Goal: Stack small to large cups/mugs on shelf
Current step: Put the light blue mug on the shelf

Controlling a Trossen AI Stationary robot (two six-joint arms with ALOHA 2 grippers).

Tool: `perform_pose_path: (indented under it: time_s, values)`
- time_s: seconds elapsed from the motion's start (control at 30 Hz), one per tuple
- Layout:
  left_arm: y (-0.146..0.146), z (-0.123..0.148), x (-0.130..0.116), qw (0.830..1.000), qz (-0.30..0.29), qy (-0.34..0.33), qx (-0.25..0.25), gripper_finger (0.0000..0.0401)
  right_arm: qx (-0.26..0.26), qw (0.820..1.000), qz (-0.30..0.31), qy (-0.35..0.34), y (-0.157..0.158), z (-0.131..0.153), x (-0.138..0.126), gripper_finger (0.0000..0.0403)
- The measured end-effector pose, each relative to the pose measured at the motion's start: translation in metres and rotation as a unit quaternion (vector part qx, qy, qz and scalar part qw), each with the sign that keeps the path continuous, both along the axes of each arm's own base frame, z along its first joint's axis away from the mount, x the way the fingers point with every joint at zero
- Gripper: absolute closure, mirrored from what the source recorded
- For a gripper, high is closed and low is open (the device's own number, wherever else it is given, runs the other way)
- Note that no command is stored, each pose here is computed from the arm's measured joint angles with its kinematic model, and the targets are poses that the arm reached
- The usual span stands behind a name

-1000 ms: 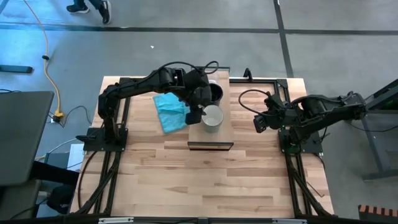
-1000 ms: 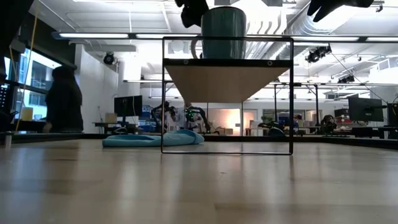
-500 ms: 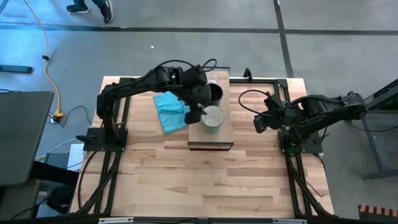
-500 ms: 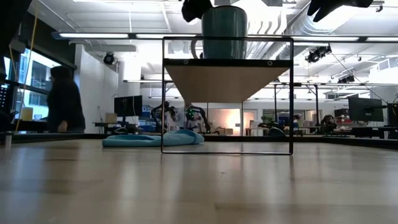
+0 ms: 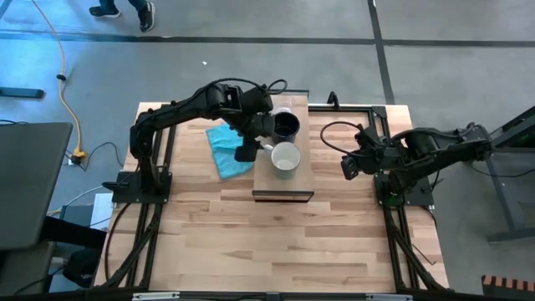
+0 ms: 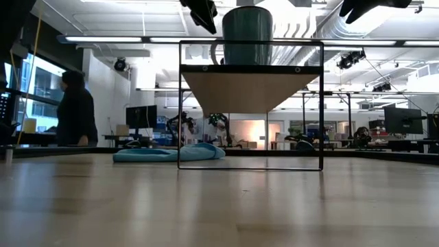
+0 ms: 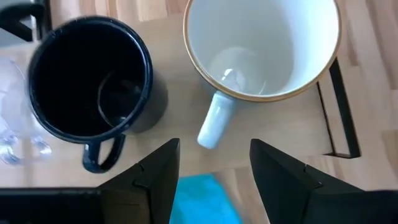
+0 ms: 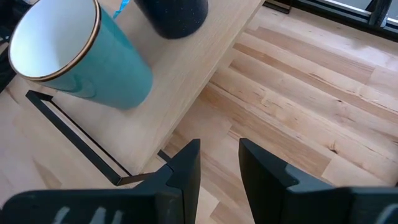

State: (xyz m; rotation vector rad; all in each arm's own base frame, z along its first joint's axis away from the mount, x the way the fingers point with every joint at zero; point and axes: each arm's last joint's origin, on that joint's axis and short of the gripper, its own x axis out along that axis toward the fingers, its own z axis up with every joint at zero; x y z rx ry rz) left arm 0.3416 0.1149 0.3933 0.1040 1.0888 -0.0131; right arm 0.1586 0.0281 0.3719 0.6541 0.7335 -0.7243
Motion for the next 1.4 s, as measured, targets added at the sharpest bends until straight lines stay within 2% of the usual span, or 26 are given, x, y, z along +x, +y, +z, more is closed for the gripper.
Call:
perform_pose_path:
  time_s: [0.33, 0.77, 1.23, 1.4]
  values:
    - [0.002, -0.004, 0.008, 0.999, -0.040, -0.010, 0.009, 0.0217, 0.001, 1.000, -0.002, -0.001, 0.000, 0.000, 0.000, 0.0302]
    - [0.003, -0.009, 0.014, 0.999, -0.051, -0.015, 0.007, 0.0217, -0.002, 1.000, -0.001, 0.000, 0.000, 0.000, 0.000, 0.0302]
    - [0.004, -0.028, 0.026, 0.998, -0.062, 0.016, -0.006, 0.0217, -0.006, 1.000, -0.003, -0.001, 0.000, 0.000, 0.000, 0.0302]
    - [0.005, -0.031, 0.027, 0.998, -0.057, 0.022, -0.011, 0.0237, -0.006, 1.000, -0.003, -0.001, 0.000, 0.000, 0.000, 0.0302]
